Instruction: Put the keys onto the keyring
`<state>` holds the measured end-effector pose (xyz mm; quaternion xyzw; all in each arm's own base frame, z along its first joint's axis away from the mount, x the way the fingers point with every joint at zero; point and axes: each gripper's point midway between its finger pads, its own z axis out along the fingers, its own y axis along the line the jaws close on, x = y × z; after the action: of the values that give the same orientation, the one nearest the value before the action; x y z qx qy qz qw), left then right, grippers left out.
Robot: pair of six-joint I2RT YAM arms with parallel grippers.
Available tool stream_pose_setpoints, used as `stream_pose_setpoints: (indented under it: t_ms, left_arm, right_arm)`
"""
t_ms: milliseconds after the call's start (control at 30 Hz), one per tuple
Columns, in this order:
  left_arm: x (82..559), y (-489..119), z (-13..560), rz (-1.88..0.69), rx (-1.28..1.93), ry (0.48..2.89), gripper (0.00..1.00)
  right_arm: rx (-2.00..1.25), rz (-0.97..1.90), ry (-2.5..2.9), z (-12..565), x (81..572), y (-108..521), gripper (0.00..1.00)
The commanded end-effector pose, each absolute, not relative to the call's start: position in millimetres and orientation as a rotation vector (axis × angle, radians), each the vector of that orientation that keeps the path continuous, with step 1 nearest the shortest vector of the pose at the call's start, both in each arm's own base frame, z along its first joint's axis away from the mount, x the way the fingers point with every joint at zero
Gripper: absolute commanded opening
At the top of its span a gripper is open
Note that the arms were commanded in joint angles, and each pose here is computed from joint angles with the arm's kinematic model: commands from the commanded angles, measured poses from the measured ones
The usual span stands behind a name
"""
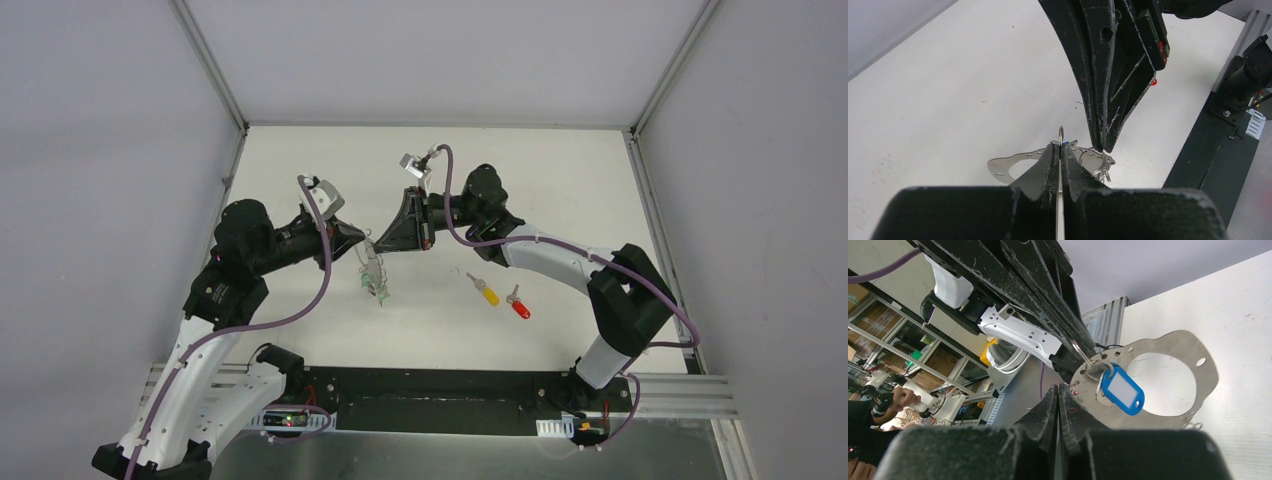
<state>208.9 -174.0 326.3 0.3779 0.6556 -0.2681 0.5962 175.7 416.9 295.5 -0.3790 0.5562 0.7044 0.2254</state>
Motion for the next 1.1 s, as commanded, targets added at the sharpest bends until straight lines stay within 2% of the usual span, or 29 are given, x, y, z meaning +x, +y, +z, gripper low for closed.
stream_pose_setpoints:
  t_ms: [0,100,200,300,533,600,667,767,1067]
  left_arm:
    - [209,-172,345,-0.615,0.825,1.482,0.00]
    - [209,-171,342,-0.623,0.798,1.512,0.00]
    - [210,-169,339,-0.633,0.762,1.547,0.00]
    - [211,-168,337,-0.659,0.708,1.585,0.00]
    - [209,-167,333,-0.730,0.570,1.657,0.00]
    - [208,-166,331,-0.755,0.521,1.679,0.00]
    - [207,-166,330,-0.776,0.484,1.695,0.00]
    - [204,-167,329,-0.803,0.458,1.702,0.00]
    - [186,-164,334,-0.826,0.479,1.644,0.00]
  right_arm:
    - [-1.065,1.902,1.442,318,177,417,0.04]
    - [-1.052,1.879,1.450,320,179,416,0.06]
    - [-1.028,1.835,1.458,322,183,413,0.20]
    - [-0.982,1.756,1.485,323,189,408,0.25]
    - [-0.671,1.510,1.709,320,210,376,0.29]
    - [-0.538,1.455,1.810,312,213,361,0.37]
    - [-0.498,1.426,1.869,306,209,351,0.40]
    - [-0.389,1.477,1.969,302,203,349,0.44]
    - [-0.272,1.817,2.094,293,165,381,0.45]
